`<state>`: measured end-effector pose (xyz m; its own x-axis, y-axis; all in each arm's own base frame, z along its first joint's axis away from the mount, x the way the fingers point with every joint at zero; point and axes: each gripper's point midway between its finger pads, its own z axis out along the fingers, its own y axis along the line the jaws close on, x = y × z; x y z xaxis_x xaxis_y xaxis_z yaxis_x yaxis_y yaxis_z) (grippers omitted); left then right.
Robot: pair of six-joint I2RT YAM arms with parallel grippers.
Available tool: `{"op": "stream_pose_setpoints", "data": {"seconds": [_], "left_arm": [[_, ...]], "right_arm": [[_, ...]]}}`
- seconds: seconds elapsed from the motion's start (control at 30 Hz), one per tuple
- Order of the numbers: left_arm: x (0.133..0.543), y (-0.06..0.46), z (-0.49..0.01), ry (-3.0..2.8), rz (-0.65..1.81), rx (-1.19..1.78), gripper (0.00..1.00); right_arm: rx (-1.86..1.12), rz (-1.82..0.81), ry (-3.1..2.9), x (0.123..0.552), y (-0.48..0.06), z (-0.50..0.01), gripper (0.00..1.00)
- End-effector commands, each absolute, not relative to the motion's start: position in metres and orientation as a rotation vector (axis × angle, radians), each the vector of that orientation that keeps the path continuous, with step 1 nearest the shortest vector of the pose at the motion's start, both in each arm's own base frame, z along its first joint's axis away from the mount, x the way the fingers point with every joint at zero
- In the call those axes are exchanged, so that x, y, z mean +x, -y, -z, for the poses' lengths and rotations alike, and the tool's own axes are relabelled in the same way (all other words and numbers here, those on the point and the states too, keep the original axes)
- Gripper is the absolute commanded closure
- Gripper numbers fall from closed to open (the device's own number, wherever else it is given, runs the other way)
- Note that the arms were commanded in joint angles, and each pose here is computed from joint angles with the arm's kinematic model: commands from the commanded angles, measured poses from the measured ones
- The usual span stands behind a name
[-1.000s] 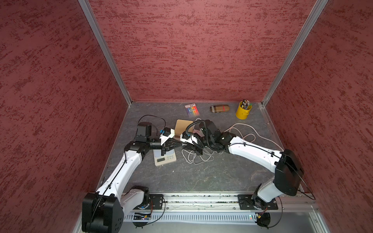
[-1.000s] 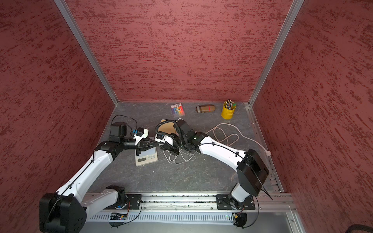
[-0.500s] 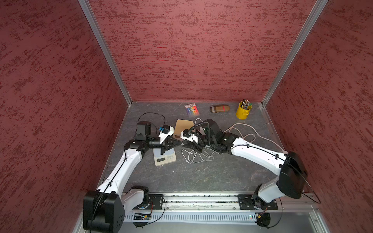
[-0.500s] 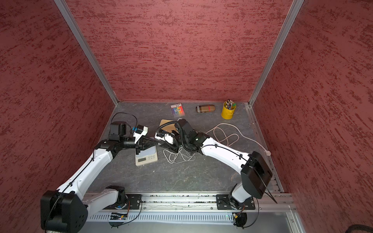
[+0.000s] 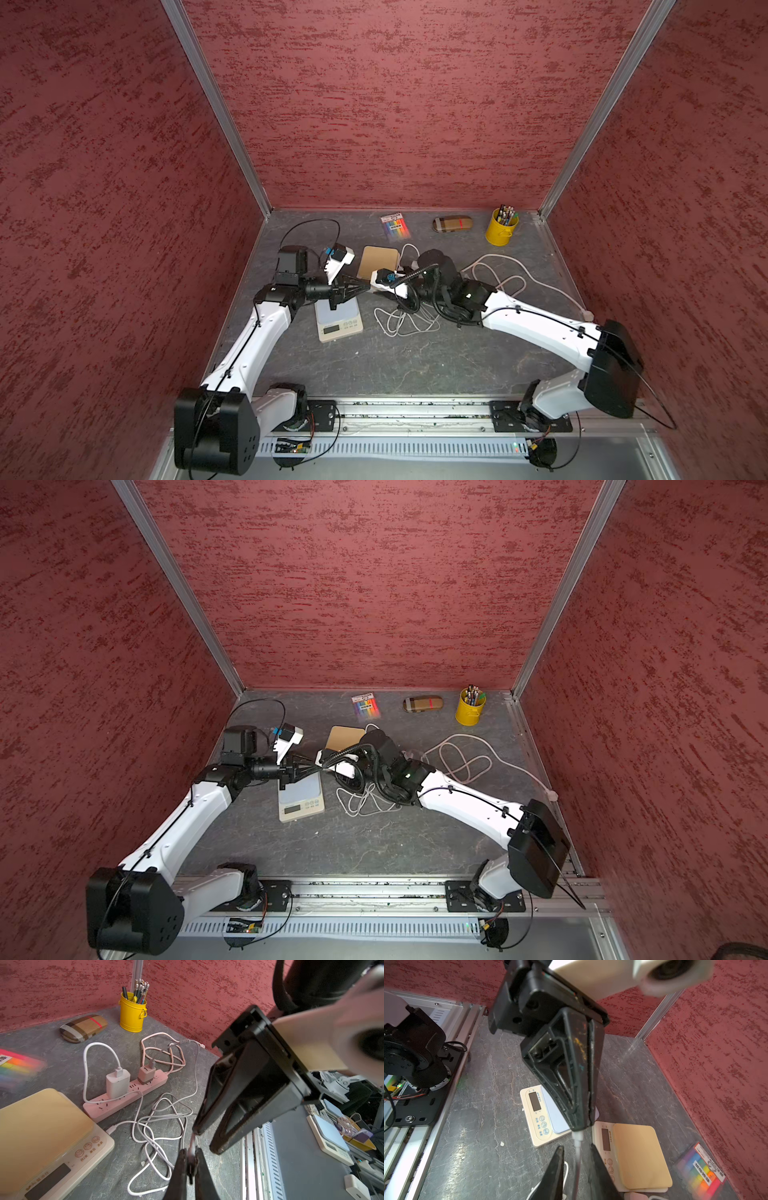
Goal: Charge the electronic scale
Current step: Adjust the charging cable.
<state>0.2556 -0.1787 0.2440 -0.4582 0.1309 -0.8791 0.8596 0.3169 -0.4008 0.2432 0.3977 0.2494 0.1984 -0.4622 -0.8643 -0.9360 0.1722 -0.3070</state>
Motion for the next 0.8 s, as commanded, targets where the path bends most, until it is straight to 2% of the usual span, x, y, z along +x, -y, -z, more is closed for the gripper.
{"op": "stream_pose_setpoints", "data": {"seconds": [0.0,0.37,0.77], "left_arm": [[0.268,0.174,-0.253,-1.908,1.208,0.726,1.0],[0.276,0.177,-0.262,-2.004,1.328,0.521,1.0],[0.274,0.18,-0.266,-2.006,1.361,0.514,1.0]], "right_arm": [[-1.403,-0.457,-1.375,0.252,-0.397,-0.258,0.76],[-1.401,-0.285,-1.339,0.262,-0.404,-0.252,0.83],[-1.378,-0.205,-1.342,0.272,-0.404,-0.249,0.79]]}}
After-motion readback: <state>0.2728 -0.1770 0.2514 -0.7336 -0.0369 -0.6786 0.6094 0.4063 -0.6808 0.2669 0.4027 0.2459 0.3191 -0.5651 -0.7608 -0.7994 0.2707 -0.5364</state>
